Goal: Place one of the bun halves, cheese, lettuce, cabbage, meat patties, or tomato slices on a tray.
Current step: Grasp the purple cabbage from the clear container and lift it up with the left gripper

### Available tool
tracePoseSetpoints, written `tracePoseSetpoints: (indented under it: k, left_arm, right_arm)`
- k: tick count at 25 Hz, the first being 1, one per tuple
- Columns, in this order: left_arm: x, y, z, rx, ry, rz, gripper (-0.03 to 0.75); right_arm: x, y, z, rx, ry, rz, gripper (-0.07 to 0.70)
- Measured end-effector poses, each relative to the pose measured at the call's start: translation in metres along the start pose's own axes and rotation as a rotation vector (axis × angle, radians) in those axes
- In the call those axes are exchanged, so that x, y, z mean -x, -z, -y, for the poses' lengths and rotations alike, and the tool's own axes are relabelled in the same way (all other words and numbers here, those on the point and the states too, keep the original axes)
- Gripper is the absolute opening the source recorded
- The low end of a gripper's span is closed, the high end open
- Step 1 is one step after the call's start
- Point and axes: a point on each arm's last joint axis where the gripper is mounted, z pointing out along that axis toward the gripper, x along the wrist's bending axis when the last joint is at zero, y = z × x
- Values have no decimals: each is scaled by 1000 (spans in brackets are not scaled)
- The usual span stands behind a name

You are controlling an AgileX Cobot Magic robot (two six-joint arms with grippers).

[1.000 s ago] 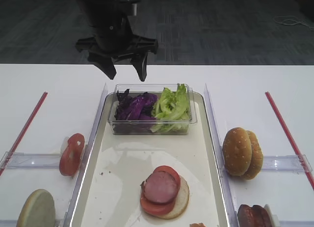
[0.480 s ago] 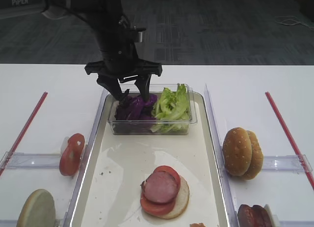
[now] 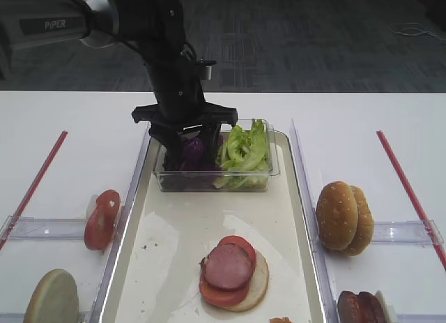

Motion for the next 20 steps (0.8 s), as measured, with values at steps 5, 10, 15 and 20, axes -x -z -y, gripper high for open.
tracePoseSetpoints:
  k: [5,10,15,20]
  left_arm:
    - [-1,-10,-1,-18,0,-3,433]
    - [-1,-10,-1,-17,-25,1,398]
    - [-1,-10,-1,-17,-25,7,352]
    - [-1,-18,-2,-31,-26,12,332]
  right_arm:
    - [0,0,0,0,0,0,692]
    - [0,0,0,0,0,0,692]
    - [0,0,0,0,0,0,692]
    - [0,0,0,0,-2,0,692]
